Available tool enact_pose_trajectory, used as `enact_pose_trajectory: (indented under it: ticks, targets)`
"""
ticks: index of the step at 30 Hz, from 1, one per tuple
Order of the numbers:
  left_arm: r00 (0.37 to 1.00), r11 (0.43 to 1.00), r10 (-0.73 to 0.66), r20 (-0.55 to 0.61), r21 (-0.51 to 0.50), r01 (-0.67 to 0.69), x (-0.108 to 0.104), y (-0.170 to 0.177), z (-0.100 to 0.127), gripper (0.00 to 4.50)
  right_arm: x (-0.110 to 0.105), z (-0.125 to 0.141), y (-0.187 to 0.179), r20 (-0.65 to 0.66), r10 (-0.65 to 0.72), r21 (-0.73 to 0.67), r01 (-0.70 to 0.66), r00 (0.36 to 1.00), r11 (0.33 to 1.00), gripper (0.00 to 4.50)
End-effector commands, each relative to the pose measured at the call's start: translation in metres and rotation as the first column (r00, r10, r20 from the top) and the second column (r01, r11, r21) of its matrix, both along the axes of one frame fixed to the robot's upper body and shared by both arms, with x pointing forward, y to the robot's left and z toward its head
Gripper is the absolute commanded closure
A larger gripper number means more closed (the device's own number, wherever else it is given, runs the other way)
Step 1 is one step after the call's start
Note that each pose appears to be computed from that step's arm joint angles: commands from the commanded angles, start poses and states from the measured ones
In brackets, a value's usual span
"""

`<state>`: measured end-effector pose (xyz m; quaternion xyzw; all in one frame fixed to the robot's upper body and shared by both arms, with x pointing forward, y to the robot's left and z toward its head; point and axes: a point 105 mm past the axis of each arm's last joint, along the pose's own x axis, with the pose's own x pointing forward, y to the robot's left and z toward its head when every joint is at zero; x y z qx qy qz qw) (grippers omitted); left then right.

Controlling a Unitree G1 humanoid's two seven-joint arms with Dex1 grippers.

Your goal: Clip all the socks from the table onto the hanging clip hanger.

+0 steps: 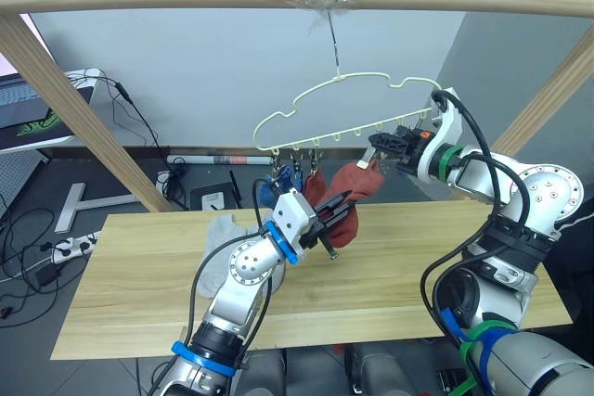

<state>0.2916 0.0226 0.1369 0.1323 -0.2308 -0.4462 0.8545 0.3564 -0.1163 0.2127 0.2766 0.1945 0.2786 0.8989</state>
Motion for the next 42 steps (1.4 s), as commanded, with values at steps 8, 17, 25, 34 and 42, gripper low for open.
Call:
enact_pose_trajectory:
  ticks: [8,17,25,34,42]
  targets:
    - [0.999,1.0,-0.025,0.031,-0.006,0.025,0.001,-0.01,0.011,4.5,-0.013,0.007,-0.007,0.061,0.042,-0.04,-0.04,0.997,0.998,1.27]
    - [0.976,0.999,-0.008,-0.217,-0.042,-0.001,0.023,-0.009,-0.003,3.91,-0.056,0.005,-0.016,0.257,0.118,-0.305,-0.035,0.959,0.952,0.0]
    - [0.948,1.0,-0.006,-0.318,-0.01,0.004,0.029,0.016,-0.008,1.83,-0.062,-0.016,-0.011,0.429,0.035,-0.455,0.183,0.903,0.871,0.0]
    - [0.971,0.992,-0.011,-0.24,0.118,0.04,0.019,0.067,0.023,0.0,-0.049,-0.037,-0.004,0.59,-0.089,-0.471,0.432,0.803,0.77,0.6]
    - [0.978,0.992,-0.034,-0.205,0.113,0.058,0.009,0.077,0.048,0.0,-0.038,-0.036,0.014,0.65,-0.113,-0.43,0.486,0.751,0.761,1.54]
